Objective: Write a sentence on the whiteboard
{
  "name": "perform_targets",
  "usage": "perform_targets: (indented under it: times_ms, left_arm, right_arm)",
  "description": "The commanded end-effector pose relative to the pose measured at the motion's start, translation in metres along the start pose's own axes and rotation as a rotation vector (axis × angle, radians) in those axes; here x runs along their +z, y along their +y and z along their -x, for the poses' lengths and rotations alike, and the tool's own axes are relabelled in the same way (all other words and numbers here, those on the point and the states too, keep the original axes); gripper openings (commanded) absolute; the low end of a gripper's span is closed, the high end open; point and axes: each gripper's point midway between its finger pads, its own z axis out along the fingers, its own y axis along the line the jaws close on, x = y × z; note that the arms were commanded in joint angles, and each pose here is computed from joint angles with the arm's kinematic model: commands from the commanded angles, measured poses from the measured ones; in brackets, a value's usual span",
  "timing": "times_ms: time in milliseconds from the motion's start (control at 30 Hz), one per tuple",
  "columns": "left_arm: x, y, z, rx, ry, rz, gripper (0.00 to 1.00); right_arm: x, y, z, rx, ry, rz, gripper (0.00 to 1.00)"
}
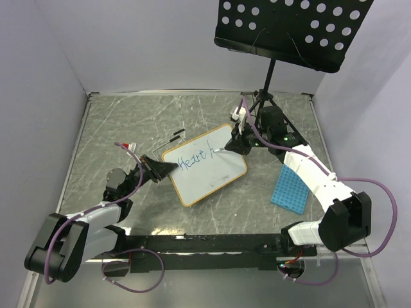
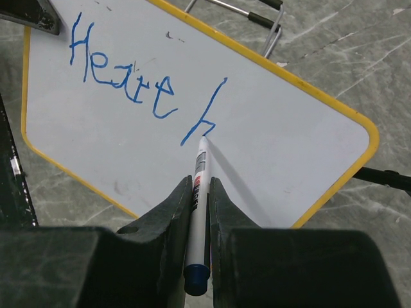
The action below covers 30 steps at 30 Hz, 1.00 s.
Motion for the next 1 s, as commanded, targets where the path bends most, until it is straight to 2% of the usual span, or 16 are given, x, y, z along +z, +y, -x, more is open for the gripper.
perform_targets:
  times_ms: [0,967]
  left_arm:
    - [0.006,-0.044,0.031,0.077,-0.092,-0.156,0.01]
    - [0.005,-0.044,0.029,0.080,-0.082,-0.157,0.01]
  right_arm:
    - [-0.005,0.003,0.002,-0.023,-0.007,0.009,0.00]
    - [-0.008,-0.014,0.028,-0.028,-0.060,-0.037,0.00]
